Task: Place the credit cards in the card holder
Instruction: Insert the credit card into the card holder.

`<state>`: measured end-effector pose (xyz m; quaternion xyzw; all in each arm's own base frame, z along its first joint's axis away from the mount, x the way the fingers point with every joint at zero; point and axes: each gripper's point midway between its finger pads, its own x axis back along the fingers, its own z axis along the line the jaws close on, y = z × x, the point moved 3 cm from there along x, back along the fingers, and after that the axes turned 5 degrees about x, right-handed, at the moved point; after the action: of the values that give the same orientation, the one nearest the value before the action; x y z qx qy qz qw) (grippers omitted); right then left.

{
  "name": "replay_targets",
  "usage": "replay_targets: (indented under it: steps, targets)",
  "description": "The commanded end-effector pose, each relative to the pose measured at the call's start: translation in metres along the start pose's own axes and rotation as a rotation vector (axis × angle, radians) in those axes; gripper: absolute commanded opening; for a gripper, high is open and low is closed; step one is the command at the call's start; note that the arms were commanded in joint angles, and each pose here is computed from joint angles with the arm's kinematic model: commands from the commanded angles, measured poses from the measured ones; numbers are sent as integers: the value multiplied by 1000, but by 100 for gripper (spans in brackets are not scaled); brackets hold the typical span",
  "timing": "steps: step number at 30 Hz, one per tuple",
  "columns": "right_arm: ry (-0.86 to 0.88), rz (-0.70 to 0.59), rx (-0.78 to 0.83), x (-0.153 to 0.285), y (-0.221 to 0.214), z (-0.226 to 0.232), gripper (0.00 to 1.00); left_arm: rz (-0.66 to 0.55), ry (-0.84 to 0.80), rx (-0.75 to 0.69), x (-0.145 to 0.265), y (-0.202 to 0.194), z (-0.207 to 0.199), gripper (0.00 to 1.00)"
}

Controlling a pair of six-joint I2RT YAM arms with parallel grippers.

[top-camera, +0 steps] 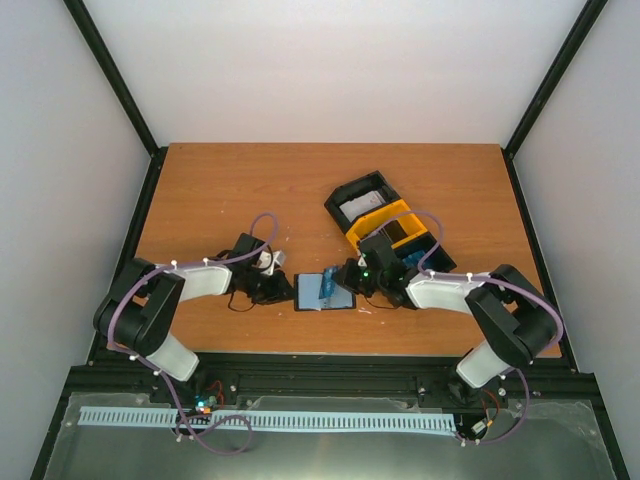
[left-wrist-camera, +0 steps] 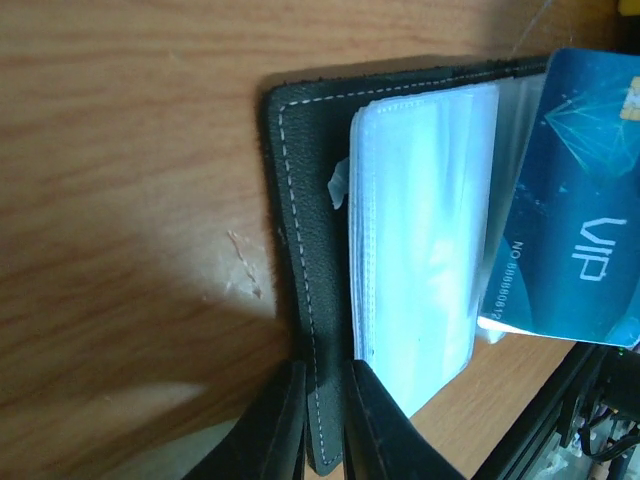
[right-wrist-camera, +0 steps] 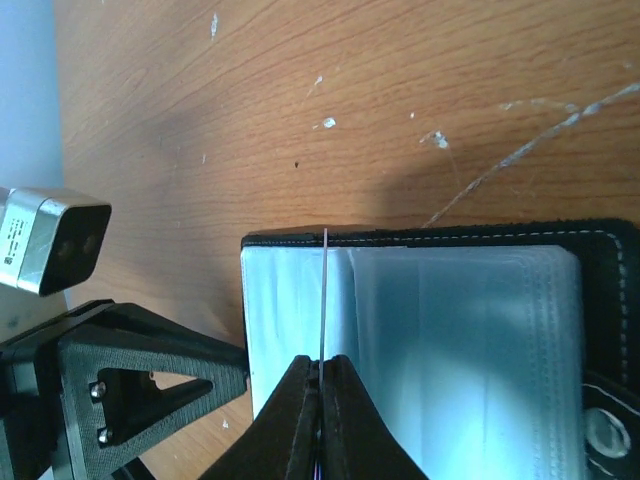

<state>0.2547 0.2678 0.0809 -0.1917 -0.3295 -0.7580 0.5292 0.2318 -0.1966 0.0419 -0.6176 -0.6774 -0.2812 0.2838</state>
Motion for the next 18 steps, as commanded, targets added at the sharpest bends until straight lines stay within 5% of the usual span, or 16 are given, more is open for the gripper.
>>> replay_targets:
  steps: [1,18]
  targets:
    - [47,34,5,-9,-7,3,3,-17,-24,-12,0,-1,-9,12]
    - [-20,217,111,-34,-29,-17,3,-43,26,5,-1,4,-2,12]
